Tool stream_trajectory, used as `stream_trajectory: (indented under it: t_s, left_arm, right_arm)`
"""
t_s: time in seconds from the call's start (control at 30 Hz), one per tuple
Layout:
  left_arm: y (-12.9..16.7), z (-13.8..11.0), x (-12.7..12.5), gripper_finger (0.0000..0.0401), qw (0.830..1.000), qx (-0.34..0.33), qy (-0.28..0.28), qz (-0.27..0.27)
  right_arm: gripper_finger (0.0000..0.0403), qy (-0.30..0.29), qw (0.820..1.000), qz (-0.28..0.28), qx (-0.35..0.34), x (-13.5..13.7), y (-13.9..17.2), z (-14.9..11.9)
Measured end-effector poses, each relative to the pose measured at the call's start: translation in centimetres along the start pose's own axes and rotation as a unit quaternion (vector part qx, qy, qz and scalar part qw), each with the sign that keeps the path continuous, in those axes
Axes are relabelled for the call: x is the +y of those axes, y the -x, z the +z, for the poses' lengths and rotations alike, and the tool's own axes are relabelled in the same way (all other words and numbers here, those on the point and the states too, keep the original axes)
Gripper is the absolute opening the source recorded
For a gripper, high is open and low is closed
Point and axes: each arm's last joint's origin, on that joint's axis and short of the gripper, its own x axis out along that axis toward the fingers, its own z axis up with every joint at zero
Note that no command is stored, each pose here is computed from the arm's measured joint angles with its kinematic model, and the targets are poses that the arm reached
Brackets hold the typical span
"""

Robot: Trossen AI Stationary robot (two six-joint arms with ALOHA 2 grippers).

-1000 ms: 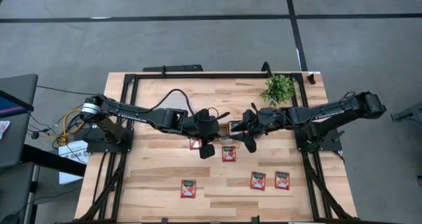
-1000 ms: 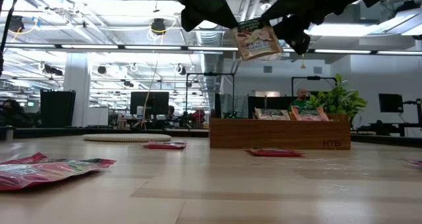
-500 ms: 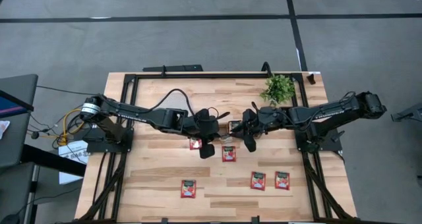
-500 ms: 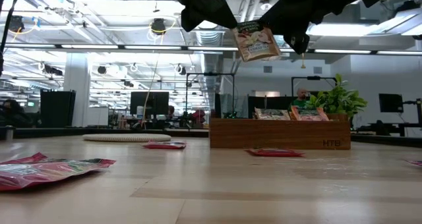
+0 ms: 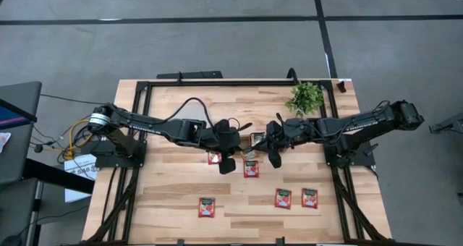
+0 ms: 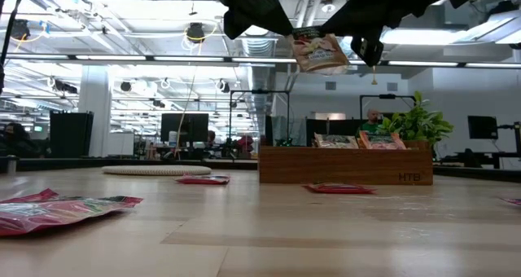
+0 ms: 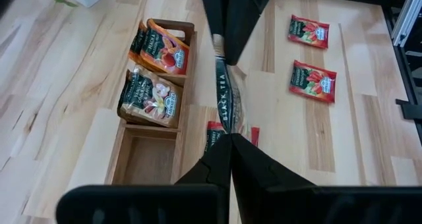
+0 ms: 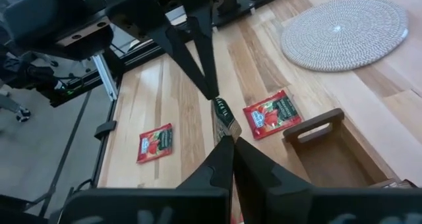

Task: Pick & Place Tea
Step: Put the brown tea bag into the middle section of the wooden organizer

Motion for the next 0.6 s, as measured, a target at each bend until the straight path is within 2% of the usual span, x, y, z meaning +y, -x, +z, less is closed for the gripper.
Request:
stream_trajectory:
  t_s: [0.37, 0.6]
  left_arm:
    - [0.00, 0.01, 0.09, 0.0006, 1.000, -0.003, 0.001, 0.015]
    - [0.00, 0.05, 0.11, 0.0071, 1.000, -0.005, 0.000, 0.017]
  right_arm:
    - [0.0000, -0.003, 1.000, -0.016, -0.011, 0.33, 0.00, -0.08]
    - [0.0000, -0.005, 0.999, -0.027, -0.017, 0.26, 0.01, -0.04]
